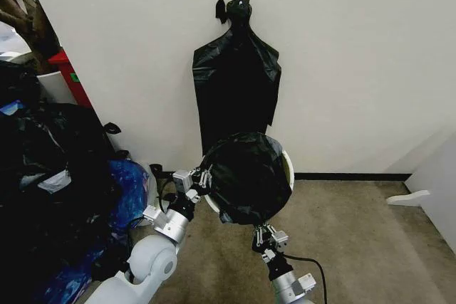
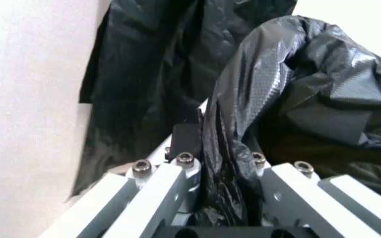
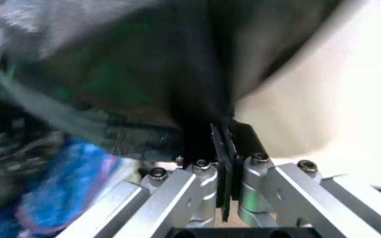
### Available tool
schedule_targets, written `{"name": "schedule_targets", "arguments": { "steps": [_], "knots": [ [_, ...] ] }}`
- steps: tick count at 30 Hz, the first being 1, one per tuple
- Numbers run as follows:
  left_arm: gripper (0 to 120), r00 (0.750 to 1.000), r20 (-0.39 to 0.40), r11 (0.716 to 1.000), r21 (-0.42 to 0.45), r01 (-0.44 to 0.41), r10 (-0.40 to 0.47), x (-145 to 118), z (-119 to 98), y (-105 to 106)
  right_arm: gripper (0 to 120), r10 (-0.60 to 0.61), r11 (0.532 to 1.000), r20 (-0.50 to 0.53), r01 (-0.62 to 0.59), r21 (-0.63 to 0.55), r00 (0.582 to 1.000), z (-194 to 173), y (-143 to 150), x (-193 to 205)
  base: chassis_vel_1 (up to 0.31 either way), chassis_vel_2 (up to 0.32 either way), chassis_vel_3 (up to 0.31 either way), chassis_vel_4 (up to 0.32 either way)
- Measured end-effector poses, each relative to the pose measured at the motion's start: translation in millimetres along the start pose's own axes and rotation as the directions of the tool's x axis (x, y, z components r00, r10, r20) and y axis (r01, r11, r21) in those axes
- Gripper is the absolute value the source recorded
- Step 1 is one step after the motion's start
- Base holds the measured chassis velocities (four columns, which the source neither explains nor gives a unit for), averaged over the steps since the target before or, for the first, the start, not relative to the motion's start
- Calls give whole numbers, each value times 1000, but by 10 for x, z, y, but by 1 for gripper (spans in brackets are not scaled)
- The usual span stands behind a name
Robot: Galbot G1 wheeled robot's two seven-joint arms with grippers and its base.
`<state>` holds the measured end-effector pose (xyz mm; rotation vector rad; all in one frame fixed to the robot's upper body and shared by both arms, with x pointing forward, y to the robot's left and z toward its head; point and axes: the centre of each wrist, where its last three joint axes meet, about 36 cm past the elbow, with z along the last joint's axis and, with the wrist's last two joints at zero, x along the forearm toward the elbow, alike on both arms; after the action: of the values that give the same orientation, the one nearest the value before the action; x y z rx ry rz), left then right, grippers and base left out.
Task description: Place the garbage bag over the trash bin.
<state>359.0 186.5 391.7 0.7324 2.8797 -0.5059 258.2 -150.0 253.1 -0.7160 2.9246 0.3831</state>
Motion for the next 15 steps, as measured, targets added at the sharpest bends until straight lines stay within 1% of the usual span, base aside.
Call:
{"name": "schedule_targets", "arguments": {
  "steps": [1, 2, 3, 4, 5, 6, 8, 9, 12, 13, 15],
  "knots": [
    [4, 1000, 1, 1000, 5, -2, 2, 3, 19, -10, 0, -41, 999, 7, 41, 9, 999, 6, 14, -3, 0, 0, 0, 0],
    [4, 1000, 2, 1000, 11, -8, 8, 4, 40, -26, 0, -110, 993, 12, 109, 48, 994, 37, 9, -23, 0, 0, 0, 0],
    [4, 1000, 3, 1000, 14, -10, 10, 3, 48, -38, 0, -142, 986, 7, 140, 92, 990, 75, -23, -39, 0, 0, 0, 0],
    [4, 1000, 2, 1000, 16, -12, 12, 2, 52, -45, 0, -156, 980, -1, 155, 123, 988, 106, -53, -45, 0, 0, 0, 0],
    [4, 1000, 2, 1000, 16, -12, 12, 2, 52, -45, 0, -156, 980, -1, 155, 123, 988, 106, -53, -45, 0, 0, 0, 0],
    [4, 1000, -1, 1000, 18, -13, 13, 3, 56, -50, 0, -176, 967, -22, 177, 185, 984, 170, -118, -57, 0, 0, 0, 0],
    [4, 1000, -6, 1000, 18, -17, 17, 8, 62, -53, 0, -169, 953, -47, 175, 246, 984, 244, -206, -82, 0, 0, 0, 0],
    [4, 1000, -7, 1000, 17, -19, 19, 10, 58, -46, 0, -146, 947, -54, 155, 280, 988, 277, -263, -109, 0, 0, 0, 0],
    [4, 1000, -6, 1000, 12, -18, 18, 14, 44, -19, 0, -88, 932, -64, 105, 348, 994, 326, -430, -151, 0, 0, 0, 0],
    [4, 1000, -6, 1000, 12, -18, 18, 14, 44, -19, 0, -88, 932, -64, 105, 348, 994, 326, -430, -151, 0, 0, 0, 0],
    [4, 1000, -1, 1000, 5, -17, 17, 6, 22, 12, 0, -55, 906, -59, 75, 417, 997, 335, -645, -197, 0, 0, 0, 0]
  ]
}}
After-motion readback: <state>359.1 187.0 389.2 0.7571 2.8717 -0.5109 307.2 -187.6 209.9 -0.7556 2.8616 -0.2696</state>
